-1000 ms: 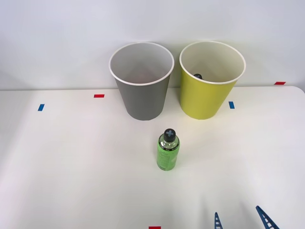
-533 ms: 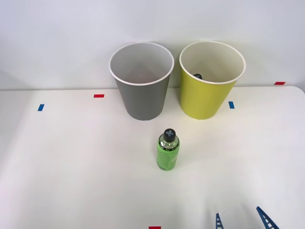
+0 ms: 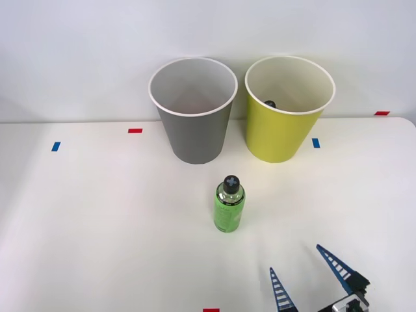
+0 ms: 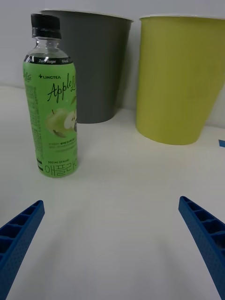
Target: Put cans in the gray bin, plastic bottles in the light green bin
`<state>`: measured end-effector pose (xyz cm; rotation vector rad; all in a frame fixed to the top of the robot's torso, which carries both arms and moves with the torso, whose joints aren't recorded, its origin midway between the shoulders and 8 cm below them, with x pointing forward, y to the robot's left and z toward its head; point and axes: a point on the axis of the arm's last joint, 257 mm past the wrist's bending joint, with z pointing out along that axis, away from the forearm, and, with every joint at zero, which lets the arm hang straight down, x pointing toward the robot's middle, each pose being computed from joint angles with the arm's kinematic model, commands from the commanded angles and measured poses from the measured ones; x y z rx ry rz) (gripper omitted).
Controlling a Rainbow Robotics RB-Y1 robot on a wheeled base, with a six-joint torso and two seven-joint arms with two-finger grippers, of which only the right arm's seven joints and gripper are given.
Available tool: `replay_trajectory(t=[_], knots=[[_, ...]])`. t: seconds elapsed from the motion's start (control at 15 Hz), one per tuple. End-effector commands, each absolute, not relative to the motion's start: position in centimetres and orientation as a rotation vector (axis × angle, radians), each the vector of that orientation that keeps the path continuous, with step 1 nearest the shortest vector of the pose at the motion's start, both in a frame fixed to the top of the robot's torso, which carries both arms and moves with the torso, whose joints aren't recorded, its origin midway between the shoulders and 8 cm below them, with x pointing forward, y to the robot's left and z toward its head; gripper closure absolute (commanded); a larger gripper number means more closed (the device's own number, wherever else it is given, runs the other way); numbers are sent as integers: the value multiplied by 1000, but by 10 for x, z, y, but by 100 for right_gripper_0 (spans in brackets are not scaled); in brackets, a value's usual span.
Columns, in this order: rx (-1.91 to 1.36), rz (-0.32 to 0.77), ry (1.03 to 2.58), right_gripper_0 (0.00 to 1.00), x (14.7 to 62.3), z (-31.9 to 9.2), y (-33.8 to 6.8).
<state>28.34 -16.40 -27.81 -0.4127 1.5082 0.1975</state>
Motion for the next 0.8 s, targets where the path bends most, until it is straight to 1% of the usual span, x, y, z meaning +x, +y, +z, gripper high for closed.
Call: replay_trajectory(t=[0.07,0.27,0.53,0.8], knots=[[-416,321,1467,0,297,-264,-140],[-462,393,1407,0,310,-247,-116],[-478,453,1364,0,319,-233,-96],[-504,487,1315,0,357,-232,-72]])
